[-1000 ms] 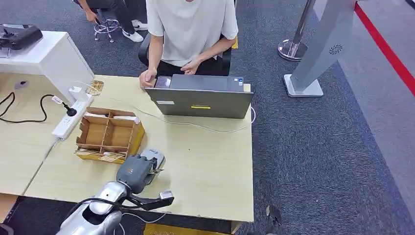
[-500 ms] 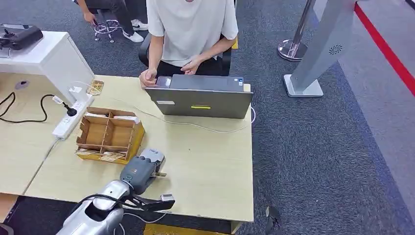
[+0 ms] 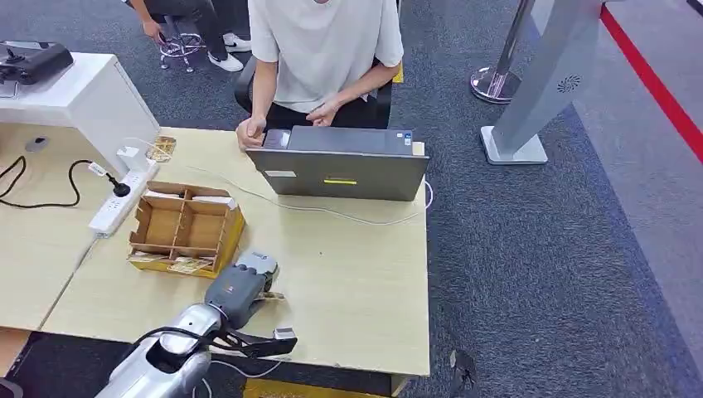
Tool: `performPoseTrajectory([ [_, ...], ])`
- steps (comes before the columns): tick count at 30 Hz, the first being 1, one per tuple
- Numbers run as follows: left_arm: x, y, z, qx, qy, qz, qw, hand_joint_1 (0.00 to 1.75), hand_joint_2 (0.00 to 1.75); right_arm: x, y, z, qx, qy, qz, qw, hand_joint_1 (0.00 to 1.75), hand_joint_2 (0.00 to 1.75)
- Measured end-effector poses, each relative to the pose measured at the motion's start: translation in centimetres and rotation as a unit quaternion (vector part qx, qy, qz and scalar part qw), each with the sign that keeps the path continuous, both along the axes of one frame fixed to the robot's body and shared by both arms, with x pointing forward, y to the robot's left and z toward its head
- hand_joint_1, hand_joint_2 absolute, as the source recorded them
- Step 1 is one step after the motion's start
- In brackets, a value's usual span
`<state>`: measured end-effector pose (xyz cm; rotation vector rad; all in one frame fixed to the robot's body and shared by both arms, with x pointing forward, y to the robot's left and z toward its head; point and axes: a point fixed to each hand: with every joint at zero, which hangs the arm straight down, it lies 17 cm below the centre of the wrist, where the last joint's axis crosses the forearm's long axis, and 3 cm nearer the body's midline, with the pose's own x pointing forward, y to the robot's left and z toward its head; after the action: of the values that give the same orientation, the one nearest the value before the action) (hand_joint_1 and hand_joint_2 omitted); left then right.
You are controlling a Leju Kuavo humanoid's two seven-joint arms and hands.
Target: Pass the card to the sensor for recognition and then transmit it.
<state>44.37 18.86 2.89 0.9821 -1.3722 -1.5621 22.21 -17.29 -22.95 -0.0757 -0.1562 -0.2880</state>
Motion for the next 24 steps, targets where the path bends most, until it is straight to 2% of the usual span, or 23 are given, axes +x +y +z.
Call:
performPoseTrajectory([
  [3, 0.1, 0.0, 0.0, -0.004, -0.006, 0.000, 1.000, 1.75, 1.75, 0.0, 0.0, 0.0, 0.000, 0.000, 0.002, 1.000, 0.00, 1.75],
  [6, 0.3, -1.2, 2.7, -0.046, -0.065, -0.014, 0.997, 1.75, 1.75, -0.1, 0.0, 0.0, -0.001, 0.003, 0.005, 1.000, 0.00, 1.75],
  [11, 0.7, -4.1, 11.2, -0.129, -0.208, -0.039, 0.969, 1.75, 1.75, 0.0, 0.0, 0.1, -0.008, 0.004, 0.015, 1.000, 0.00, 1.75],
  [13, 0.8, -5.7, 15.9, -0.148, -0.278, -0.055, 0.947, 1.75, 1.75, 0.3, 0.3, 0.3, -0.012, 0.005, 0.031, 0.999, 0.00, 1.75],
  [17, 3.9, -8.1, 25.6, -0.148, -0.386, -0.060, 0.909, 1.75, 1.75, 1.3, 2.3, 1.2, -0.008, 0.008, 0.080, 0.997, 0.00, 1.75],
  [20, 6.4, -8.1, 30.9, -0.144, -0.427, -0.048, 0.891, 1.75, 1.75, 1.9, 4.2, 2.0, -0.001, 0.008, 0.108, 0.994, 0.00, 1.75],
  [24, 7.7, -7.8, 34.0, -0.135, -0.452, -0.039, 0.881, 1.75, 1.75, 1.9, 4.7, 2.2, -0.001, 0.005, 0.126, 0.992, 0.00, 1.75],
])
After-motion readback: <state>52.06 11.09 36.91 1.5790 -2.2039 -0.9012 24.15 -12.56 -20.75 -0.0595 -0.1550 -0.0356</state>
